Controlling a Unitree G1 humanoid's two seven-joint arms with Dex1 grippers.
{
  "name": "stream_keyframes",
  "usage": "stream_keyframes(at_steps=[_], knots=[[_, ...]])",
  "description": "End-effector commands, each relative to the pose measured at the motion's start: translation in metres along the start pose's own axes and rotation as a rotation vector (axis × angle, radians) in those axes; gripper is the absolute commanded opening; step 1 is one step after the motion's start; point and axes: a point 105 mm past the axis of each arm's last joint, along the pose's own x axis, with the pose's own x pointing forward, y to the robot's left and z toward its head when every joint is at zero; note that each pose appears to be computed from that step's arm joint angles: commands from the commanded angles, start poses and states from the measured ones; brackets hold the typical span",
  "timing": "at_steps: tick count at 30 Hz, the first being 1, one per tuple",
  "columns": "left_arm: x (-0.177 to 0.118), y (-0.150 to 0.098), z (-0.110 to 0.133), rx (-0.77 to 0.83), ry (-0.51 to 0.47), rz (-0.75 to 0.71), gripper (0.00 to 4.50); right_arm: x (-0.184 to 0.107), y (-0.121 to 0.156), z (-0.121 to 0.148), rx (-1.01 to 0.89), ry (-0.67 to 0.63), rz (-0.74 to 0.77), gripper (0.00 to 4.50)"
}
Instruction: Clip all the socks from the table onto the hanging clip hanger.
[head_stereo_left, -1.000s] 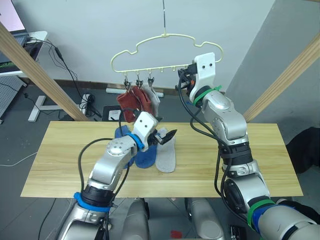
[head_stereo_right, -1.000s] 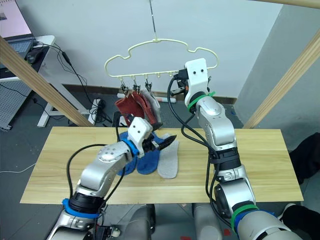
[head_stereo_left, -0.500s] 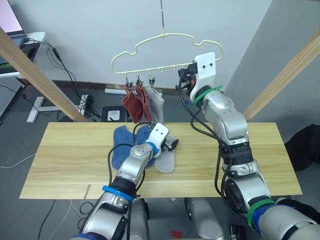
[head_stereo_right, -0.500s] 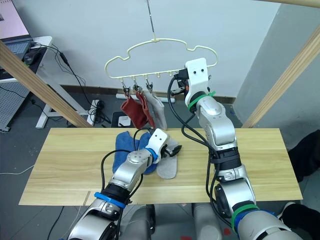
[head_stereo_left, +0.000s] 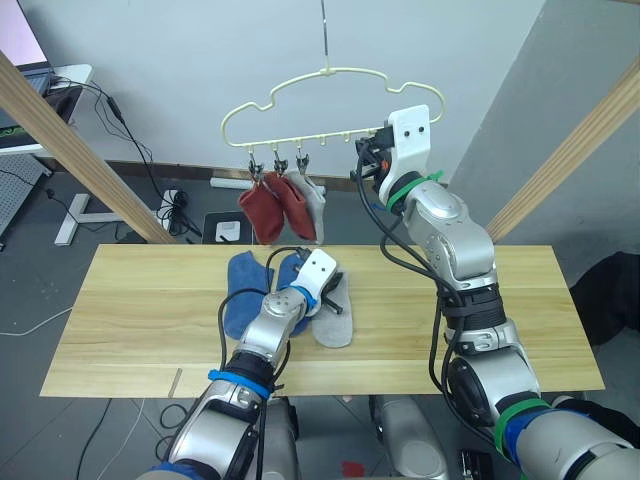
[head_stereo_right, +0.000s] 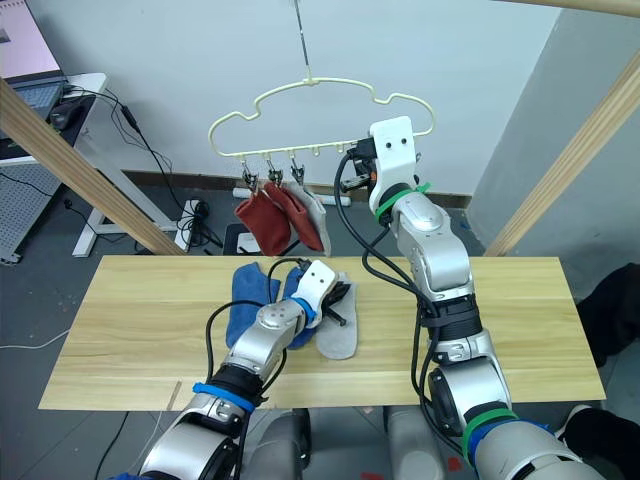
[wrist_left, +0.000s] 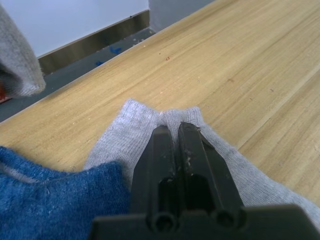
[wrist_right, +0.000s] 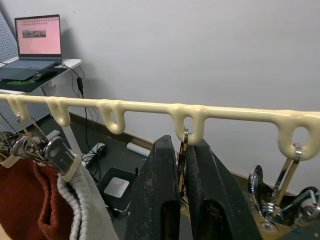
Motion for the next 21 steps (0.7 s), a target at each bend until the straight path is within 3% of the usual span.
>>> stream_keyframes(at_steps=[1,6,15,21], knots=[[-0.006,-0.004,0.016,-0.024,-0.135,0.005,0.02,-0.003,0.003,0.020,0.000,-0.075,0.013,0.00],[-0.025,0.002,0.044,-0.024,-0.336,0.043,0.02,-0.003,0.004,0.021,-0.001,-0.078,0.014,0.00],[-0.058,-0.010,0.050,0.101,-0.447,0.054,0.02,-0.003,0.004,0.021,-0.003,-0.079,0.015,0.00],[-0.062,-0.014,0.086,0.148,-0.594,0.052,0.02,-0.003,0.006,0.023,0.003,-0.081,0.029,0.00]])
